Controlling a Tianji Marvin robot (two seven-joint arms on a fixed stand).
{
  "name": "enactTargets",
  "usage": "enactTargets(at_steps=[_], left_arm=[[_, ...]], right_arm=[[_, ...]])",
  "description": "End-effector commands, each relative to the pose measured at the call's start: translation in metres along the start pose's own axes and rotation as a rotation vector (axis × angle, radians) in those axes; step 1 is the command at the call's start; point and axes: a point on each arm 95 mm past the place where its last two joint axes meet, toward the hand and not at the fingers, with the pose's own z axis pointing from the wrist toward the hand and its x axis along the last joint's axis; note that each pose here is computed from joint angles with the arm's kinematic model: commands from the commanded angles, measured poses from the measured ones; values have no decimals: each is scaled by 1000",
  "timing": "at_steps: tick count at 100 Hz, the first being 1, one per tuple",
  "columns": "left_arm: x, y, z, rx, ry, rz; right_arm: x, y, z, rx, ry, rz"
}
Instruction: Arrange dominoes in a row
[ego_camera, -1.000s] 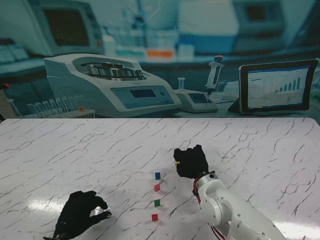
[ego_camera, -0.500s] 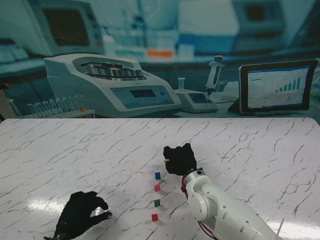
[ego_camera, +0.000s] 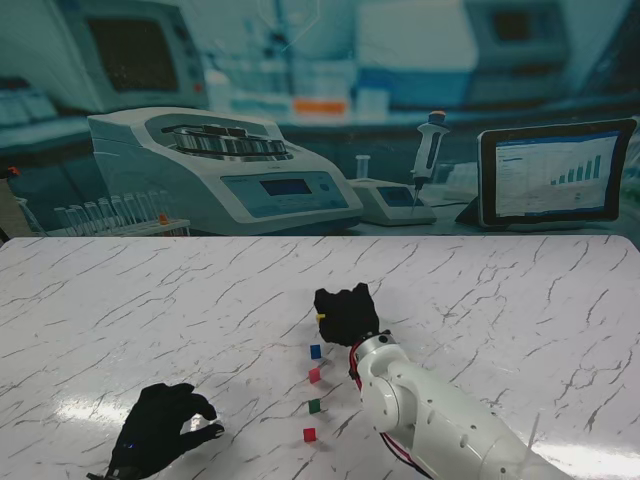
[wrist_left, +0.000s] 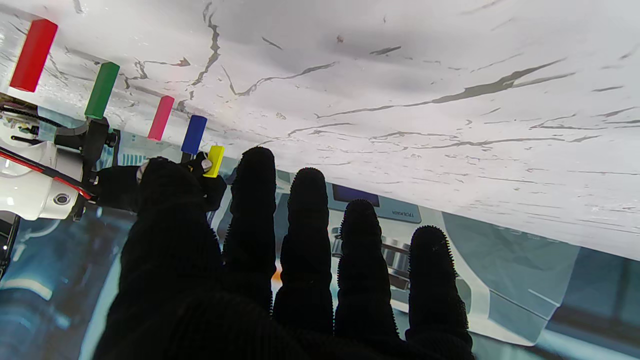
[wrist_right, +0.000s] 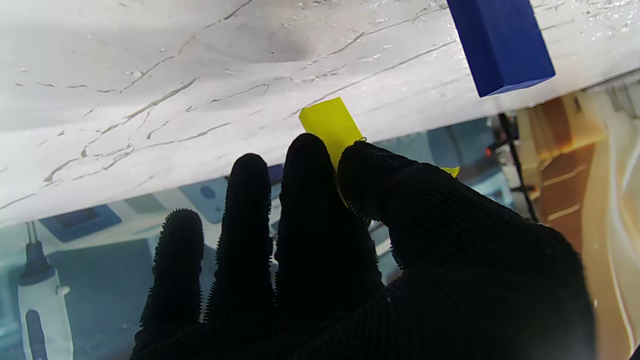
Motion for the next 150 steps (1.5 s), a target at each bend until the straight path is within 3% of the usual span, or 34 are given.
enactTargets(at_steps=[1, 89, 150], left_arm=[[3, 3, -3, -15, 9, -22], [2, 4, -6, -13, -8, -29], [1, 5, -7, -13, -12, -26]], right_arm=[[7, -2, 2, 4, 4, 16], [8, -17, 5, 73, 0, 74], [2, -13, 3, 112, -2, 78]])
